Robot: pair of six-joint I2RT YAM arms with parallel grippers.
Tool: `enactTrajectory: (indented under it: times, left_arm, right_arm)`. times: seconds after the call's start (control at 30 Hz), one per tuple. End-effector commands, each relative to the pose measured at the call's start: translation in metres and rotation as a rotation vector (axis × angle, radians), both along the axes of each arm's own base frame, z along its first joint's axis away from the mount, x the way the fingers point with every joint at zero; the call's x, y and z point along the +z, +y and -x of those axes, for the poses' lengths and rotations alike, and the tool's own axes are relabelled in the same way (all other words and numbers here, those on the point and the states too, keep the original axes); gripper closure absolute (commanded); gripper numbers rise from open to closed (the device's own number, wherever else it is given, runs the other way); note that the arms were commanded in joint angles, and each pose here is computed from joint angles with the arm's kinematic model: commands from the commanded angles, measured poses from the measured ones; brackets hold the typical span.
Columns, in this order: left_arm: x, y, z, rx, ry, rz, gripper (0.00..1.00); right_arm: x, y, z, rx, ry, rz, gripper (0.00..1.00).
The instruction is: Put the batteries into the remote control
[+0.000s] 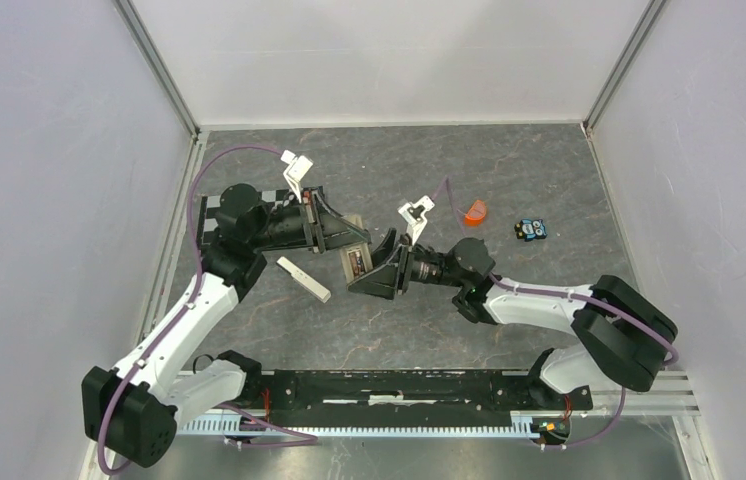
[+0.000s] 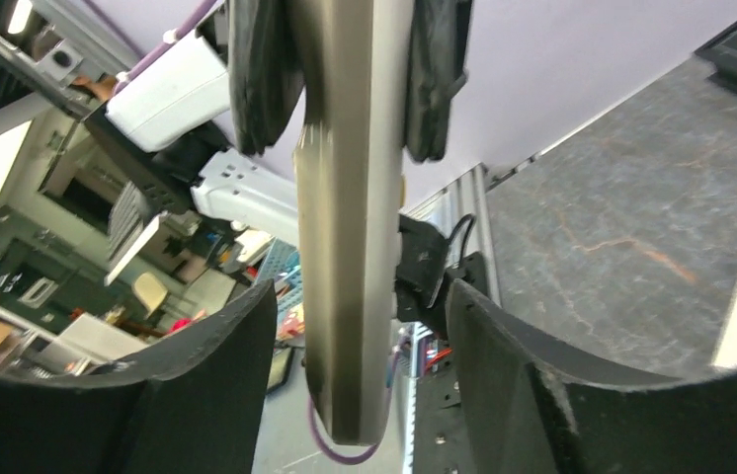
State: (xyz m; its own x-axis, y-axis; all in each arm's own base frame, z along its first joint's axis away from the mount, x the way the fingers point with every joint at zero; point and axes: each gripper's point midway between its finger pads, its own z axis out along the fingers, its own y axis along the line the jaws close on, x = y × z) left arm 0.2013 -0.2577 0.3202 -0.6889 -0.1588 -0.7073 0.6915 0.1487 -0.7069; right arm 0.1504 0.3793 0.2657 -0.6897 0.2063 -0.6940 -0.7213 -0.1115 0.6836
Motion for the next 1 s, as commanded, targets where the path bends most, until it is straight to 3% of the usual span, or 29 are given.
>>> enactTrajectory:
  times: [0.0,0.13,0.2,0.27,0.33,0.47,0.53,0.63,0.7,0.8,0.9,0.97]
  left_arm:
    - [0.023,0.000,0.011,-0.045,-0.035,0.079,0.97]
    - [0.025,0.001,0.013,-0.045,-0.026,0.086,0.90]
    - [0.027,0.001,0.013,-0.040,-0.020,0.093,0.71]
    - [0.030,0.001,0.012,-0.036,-0.019,0.094,0.54]
    - [0.034,0.002,0.012,-0.025,-0.023,0.096,0.45]
    - [0.039,0.005,0.010,0.003,-0.025,0.104,0.39]
    - [0.038,0.006,0.007,0.026,-0.017,0.105,0.39]
    - [0.037,0.007,0.001,0.056,-0.005,0.109,0.49]
    - [0.034,0.007,-0.001,0.065,-0.004,0.103,0.64]
    - [0.031,0.007,-0.003,0.070,-0.004,0.102,0.96]
    - [0.027,0.008,-0.007,0.096,-0.016,0.080,0.98]
    - [0.018,0.013,-0.016,0.163,-0.030,0.019,0.98]
  right_arm:
    - [0.038,-0.002,0.014,0.050,-0.069,-0.143,0.39]
    - [0.047,-0.007,0.012,0.021,-0.050,-0.193,0.61]
    - [0.047,-0.008,0.009,0.000,-0.037,-0.196,0.69]
    - [0.045,-0.008,0.007,-0.008,-0.029,-0.191,0.73]
    - [0.044,-0.007,0.005,-0.014,-0.019,-0.183,0.75]
    - [0.045,-0.009,0.005,-0.023,-0.012,-0.189,0.76]
    - [0.046,-0.009,0.006,-0.016,-0.014,-0.185,0.76]
    - [0.044,-0.009,0.007,-0.009,-0.011,-0.180,0.76]
    - [0.045,-0.008,0.008,0.000,-0.004,-0.178,0.76]
    - [0.040,-0.004,0.007,0.010,-0.002,-0.147,0.72]
    - [0.026,-0.003,0.001,-0.026,-0.010,-0.088,0.34]
    - [0.012,-0.003,-0.007,-0.079,-0.014,-0.025,0.17]
